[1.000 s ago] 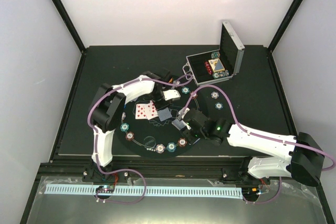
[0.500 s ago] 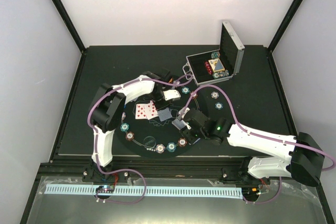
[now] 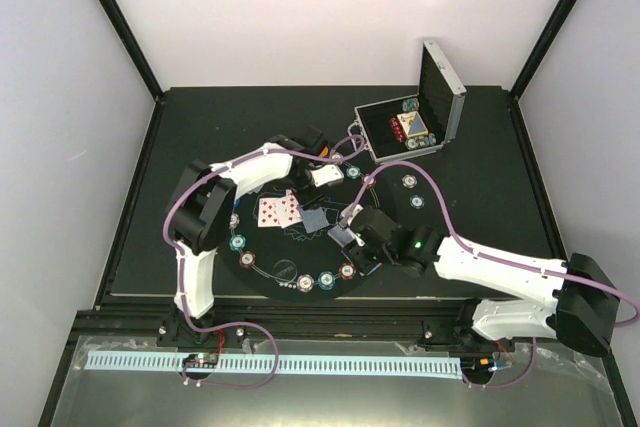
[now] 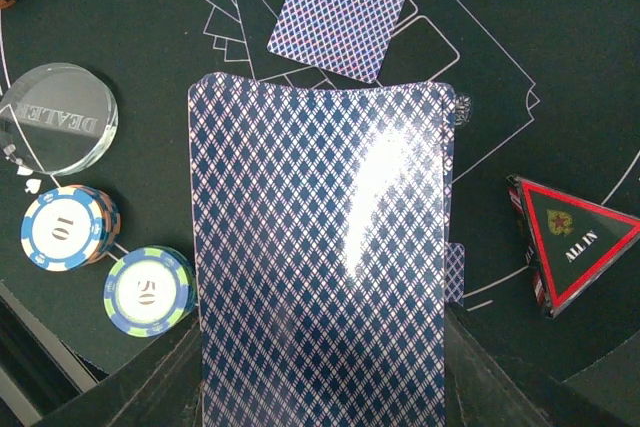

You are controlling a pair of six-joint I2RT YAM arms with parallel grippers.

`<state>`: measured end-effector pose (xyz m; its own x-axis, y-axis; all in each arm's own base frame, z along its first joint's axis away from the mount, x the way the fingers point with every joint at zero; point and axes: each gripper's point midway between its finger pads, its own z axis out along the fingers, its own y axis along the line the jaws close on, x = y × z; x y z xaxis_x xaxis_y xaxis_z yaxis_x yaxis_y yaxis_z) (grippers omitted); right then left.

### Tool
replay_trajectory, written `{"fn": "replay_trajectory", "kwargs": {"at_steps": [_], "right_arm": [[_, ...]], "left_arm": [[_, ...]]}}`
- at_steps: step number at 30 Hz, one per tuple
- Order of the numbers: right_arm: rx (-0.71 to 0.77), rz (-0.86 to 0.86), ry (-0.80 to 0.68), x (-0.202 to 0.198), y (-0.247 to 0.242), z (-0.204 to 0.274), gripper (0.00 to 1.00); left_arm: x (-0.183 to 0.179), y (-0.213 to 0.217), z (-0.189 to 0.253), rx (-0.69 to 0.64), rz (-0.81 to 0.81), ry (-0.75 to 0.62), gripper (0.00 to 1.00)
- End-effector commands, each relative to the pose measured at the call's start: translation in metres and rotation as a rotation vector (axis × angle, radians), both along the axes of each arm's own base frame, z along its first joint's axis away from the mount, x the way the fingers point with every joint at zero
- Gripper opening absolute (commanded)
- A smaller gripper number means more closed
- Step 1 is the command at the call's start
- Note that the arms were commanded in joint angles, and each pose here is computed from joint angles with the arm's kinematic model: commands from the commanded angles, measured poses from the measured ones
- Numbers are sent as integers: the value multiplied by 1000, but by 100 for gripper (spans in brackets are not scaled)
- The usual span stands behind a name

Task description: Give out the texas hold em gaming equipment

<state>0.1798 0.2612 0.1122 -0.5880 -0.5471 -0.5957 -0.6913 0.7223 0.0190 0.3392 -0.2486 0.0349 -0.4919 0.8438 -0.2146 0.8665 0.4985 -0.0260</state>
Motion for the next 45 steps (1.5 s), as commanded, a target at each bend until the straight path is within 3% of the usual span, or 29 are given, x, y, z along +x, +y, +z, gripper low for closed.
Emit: {"fn": "replay_trajectory", "kwargs": {"at_steps": [1, 9, 12, 15, 18, 22, 29, 34, 45], "right_arm": [[31, -51, -25, 6, -6, 11, 55], [11, -243, -17, 28, -41, 7, 55], [-4, -355, 10, 42, -64, -1, 55], [-2, -475, 30, 57, -90, -7, 55], [9, -583, 36, 71, -114, -8, 55], [19, -704, 35, 87, -143, -9, 55], [-1, -832, 24, 101, -185, -8, 55], [5, -844, 14, 99, -195, -5, 55], [18, -837, 25, 97, -194, -8, 55]], "left_arm": [[20, -4, 41, -92, 85, -120, 52], [47, 28, 85, -238, 456, -282, 61], [40, 29, 93, -328, 661, -246, 62], [20, 4, 92, -457, 737, -158, 63], [-5, -34, 86, -503, 737, -84, 63], [-32, -90, 77, -518, 679, 19, 73], [-58, -154, 50, -437, 591, 64, 74], [-53, -155, 22, -317, 605, 10, 76], [-49, -157, 1, -206, 586, -54, 87]]}}
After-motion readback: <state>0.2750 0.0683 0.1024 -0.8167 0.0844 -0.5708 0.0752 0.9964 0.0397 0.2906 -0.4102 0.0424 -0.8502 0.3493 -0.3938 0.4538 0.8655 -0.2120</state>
